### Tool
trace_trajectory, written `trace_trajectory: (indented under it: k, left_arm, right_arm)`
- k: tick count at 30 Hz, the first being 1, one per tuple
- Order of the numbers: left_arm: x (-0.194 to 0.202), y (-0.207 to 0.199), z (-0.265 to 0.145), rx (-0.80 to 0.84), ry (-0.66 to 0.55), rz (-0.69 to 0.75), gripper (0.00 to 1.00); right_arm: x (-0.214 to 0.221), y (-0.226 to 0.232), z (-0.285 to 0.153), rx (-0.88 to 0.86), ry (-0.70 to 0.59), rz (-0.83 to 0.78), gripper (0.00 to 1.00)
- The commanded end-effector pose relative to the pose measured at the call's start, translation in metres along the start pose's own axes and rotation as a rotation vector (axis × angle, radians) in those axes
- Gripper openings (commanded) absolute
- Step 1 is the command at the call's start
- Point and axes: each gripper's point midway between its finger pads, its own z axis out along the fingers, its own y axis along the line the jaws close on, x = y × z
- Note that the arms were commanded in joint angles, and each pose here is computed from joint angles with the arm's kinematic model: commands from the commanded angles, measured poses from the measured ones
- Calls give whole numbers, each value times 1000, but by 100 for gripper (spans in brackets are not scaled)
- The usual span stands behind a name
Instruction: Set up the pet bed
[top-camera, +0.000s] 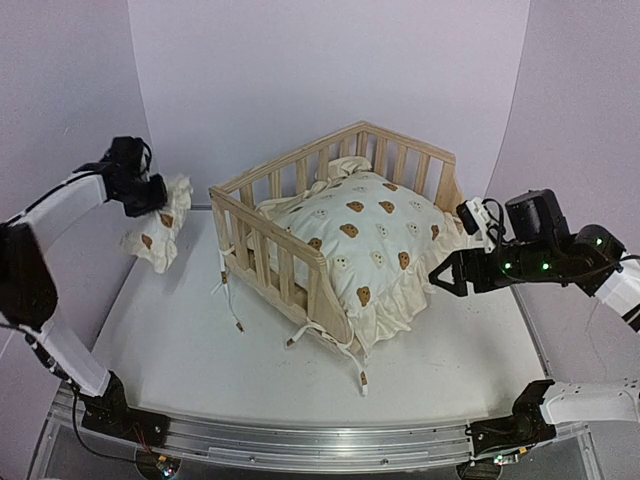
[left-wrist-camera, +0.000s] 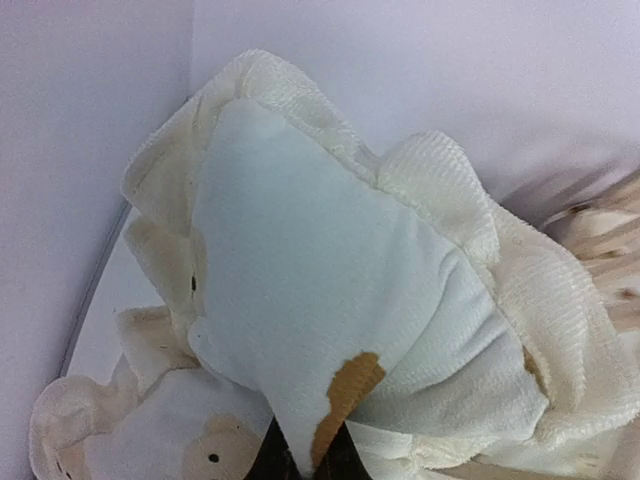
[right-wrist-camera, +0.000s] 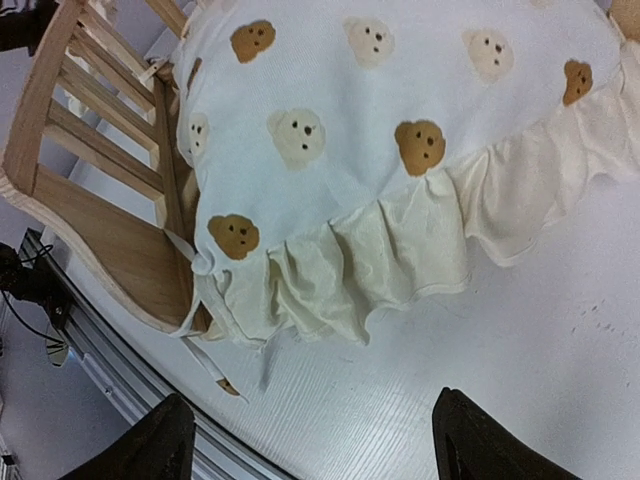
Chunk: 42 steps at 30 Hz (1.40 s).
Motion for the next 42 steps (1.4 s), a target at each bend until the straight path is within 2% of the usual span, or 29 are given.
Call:
trace_trajectory:
  k: [1, 3, 5, 8, 12, 14, 16, 21, 26, 28, 30, 32, 34, 37, 39, 42]
  left_arm:
    - [-52, -66, -179, 346, -350, -59, 0]
    - [-52, -94, -243, 476, -477, 3, 0]
    - [-41, -132, -299, 637, -566, 128, 0]
    - [-15, -188, -346, 747, -625, 329, 0]
    - [28, -258, -362, 703, -697, 660, 0]
    - [51, -291, -357, 641, -720, 829, 0]
    - [67, -318, -339, 581, -720, 969, 0]
    - [97, -350, -320, 489, -745, 1204, 0]
    - [119, -367, -318, 536, -733, 1263, 0]
    - [123, -369, -318, 548, -729, 1263, 0]
    - [122, -368, -318, 546, -728, 1254, 0]
    - [121, -365, -317, 534, -726, 1251, 0]
    - [121, -365, -318, 540, -726, 1250, 0]
    - [122, -368, -320, 557, -728, 1253, 0]
    - [122, -371, -319, 558, -728, 1252, 0]
    - [125, -375, -320, 580, -722, 1249, 0]
  right_arm:
    - [-49, 11, -27, 11, -138, -36, 97]
    - [-69, 27, -38, -45, -177, -22, 98]
    - [-88, 56, -47, -167, -186, -34, 98]
    - [-117, 109, -68, -407, -172, -69, 98]
    - [-156, 158, -95, -668, -233, -51, 98]
    - [-169, 174, -102, -755, -228, -25, 98]
    - [-178, 181, -106, -782, -240, -3, 98]
    - [-185, 176, -101, -755, -265, 40, 98]
    - [-180, 163, -68, -683, -232, 64, 98]
    - [-180, 156, -57, -637, -223, 76, 92]
    - [-180, 127, -59, -445, -276, 62, 94]
    - [-175, 109, -68, -353, -324, 54, 98]
    - [-167, 110, -63, -370, -294, 63, 98]
    - [-160, 128, -39, -503, -220, 95, 98]
    - [-162, 146, -35, -602, -225, 98, 95]
    - [-167, 160, -26, -651, -227, 101, 88]
